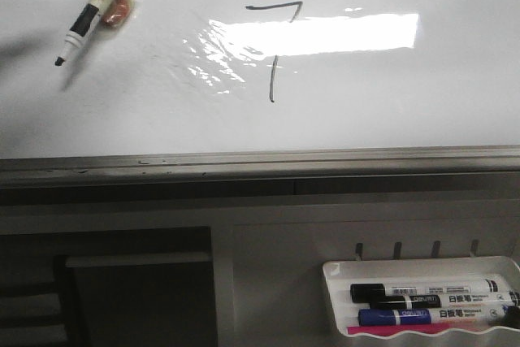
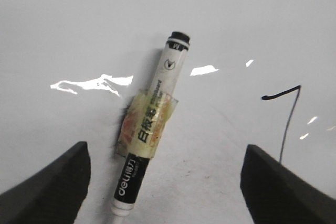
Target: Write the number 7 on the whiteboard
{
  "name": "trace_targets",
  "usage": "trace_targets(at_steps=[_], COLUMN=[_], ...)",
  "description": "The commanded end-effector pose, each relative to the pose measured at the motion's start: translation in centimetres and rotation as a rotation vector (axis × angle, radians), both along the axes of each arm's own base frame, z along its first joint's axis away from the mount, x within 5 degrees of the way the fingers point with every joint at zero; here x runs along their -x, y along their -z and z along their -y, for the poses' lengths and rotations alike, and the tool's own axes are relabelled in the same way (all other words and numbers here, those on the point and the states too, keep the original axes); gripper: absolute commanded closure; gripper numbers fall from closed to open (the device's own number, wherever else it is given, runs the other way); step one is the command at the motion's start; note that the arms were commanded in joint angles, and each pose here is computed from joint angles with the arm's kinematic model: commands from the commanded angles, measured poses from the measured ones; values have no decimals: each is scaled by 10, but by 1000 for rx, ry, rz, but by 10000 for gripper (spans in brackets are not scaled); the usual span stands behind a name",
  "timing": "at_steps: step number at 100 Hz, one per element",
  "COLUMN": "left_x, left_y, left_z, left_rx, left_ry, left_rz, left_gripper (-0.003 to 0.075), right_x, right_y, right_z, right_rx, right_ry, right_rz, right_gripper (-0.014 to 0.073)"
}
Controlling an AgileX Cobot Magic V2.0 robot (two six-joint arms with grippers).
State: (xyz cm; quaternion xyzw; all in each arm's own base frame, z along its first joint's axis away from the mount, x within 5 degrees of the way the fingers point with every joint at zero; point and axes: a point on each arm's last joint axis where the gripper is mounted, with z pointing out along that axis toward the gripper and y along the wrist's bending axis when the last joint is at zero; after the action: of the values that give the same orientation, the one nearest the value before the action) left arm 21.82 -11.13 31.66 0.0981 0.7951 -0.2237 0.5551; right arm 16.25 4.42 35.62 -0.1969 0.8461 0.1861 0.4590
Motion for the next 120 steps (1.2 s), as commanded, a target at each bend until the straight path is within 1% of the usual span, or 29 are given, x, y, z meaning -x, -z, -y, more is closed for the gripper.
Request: trace_targets(at_steps=[1, 9, 15, 22, 26, 27, 29, 33, 36, 38, 39, 40, 41, 44, 52, 62, 71, 84, 93, 102, 110, 120], left_x=[17, 32, 44, 58, 67, 70, 73, 82, 88, 92, 95, 97, 99, 105, 117, 132, 142, 157, 168, 176, 182, 188], left_y=[-23, -34, -41, -52, -59, -62, -64, -70, -73, -76, -77, -78, -78, -80, -78, -65, -42, -14, 2, 17, 25, 23], left_z=[-8, -16, -21, -28, -32, -34, -35, -40, -43, -45, -46, -47, -48, -51, -56, -60, -62, -67, -74, -79, -83, -89], left_rx=[39, 59, 55, 46, 41, 43, 39, 34, 31, 33, 36, 36, 38, 41, 44, 51, 45, 45, 53, 63, 97, 151], left_ry=[4, 5, 10, 15, 17, 17, 18, 18, 18, 17, 16, 16, 15, 14, 19, 47, 83, 97, 86, 65, 55, 23], left_rz=[90, 142, 195, 268, 315, 329, 346, 392, 420, 439, 447, 454, 463, 482, 514, 526, 511, 510, 536, 557, 574, 601], left_gripper=[177, 177, 179, 228, 304, 304, 347, 463, 519, 597, 617, 657, 676, 743, 741, 741, 741, 741, 741, 741, 741, 741], right_x=[1, 2, 4, 8, 10, 11, 13, 16, 19, 22, 23, 25, 26, 30, 46, 69, 92, 118, 127, 134, 135, 134], right_y=[-17, -23, -29, -36, -41, -41, -44, -48, -50, -52, -53, -54, -55, -56, -56, -42, -20, 22, 48, 65, 76, 77], right_z=[1, 0, 0, 1, 2, 2, 3, 4, 5, 5, 5, 6, 6, 6, 8, 11, 12, 13, 14, 16, 16, 16], right_rx=[-65, -117, -159, -209, -232, -235, -244, -251, -250, -245, -243, -236, -232, -221, -191, -153, -138, -142, -145, -149, -149, -153], right_ry=[44, 60, 85, 114, 129, 132, 140, 156, 164, 167, 167, 166, 166, 167, 180, 195, 213, 230, 242, 258, 262, 263], right_rz=[90, 121, 161, 210, 241, 246, 262, 295, 319, 339, 346, 360, 368, 394, 476, 557, 606, 643, 663, 695, 696, 684], right_gripper=[95, 150, 214, 309, 377, 390, 429, 512, 570, 612, 627, 653, 665, 662, 658, 659, 659, 659, 659, 659, 659, 659])
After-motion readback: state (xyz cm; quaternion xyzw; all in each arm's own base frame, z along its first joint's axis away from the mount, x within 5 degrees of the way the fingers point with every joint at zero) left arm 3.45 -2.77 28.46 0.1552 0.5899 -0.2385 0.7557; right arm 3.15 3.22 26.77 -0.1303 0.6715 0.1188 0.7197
